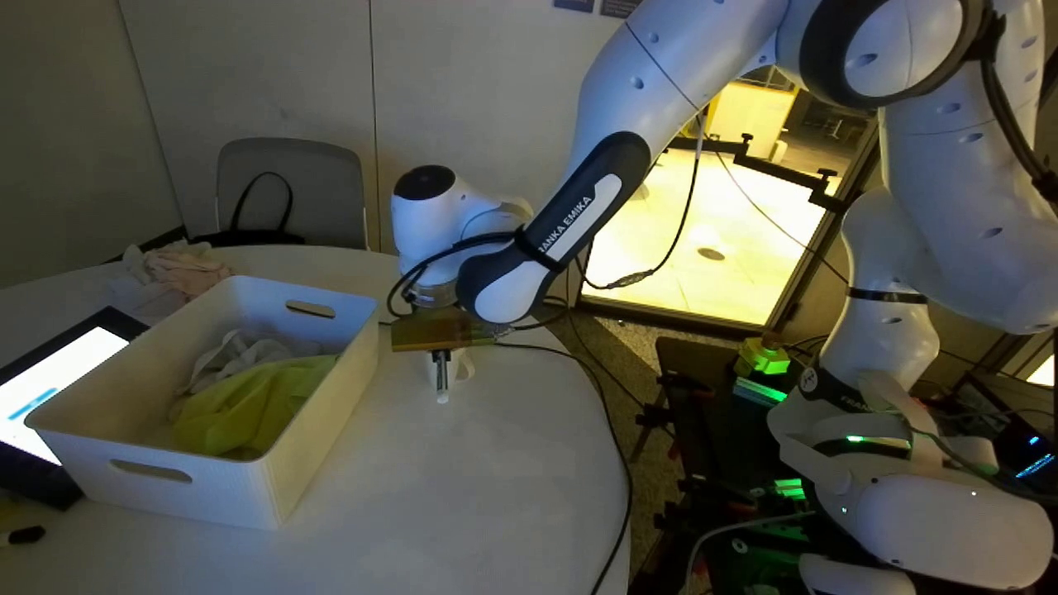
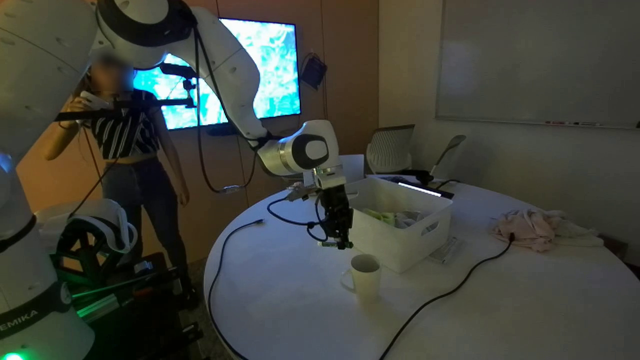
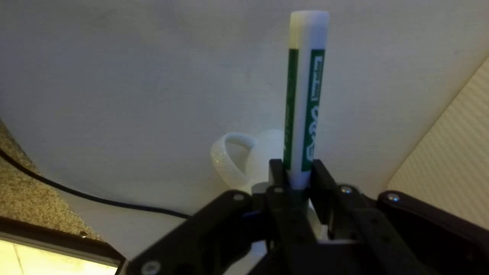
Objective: Put all the towels in the white basket and the objects into the mug
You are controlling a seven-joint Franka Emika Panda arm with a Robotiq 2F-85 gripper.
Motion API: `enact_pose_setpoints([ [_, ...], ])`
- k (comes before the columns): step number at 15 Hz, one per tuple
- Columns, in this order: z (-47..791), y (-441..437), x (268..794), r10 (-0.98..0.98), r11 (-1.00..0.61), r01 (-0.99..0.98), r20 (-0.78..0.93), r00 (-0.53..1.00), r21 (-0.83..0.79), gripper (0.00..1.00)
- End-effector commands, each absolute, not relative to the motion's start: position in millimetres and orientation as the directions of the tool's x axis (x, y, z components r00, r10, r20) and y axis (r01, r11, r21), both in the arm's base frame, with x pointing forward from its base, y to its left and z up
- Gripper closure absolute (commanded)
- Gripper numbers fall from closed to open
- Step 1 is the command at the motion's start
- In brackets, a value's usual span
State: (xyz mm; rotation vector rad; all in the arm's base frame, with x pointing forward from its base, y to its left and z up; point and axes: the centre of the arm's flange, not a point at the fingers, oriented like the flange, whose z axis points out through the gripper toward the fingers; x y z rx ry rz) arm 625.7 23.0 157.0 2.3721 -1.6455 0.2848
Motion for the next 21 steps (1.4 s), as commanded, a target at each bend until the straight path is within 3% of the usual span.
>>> enact_pose_setpoints([
  [1,170.8,6.9,624.5,-0.893,-0.279,-0.959,0.353,0.28,0.053,0.94],
  [21,186.6,-42.5,645.6,-0.733,-0.146,-0.988,0.676,0.07,-0.057,0.94],
])
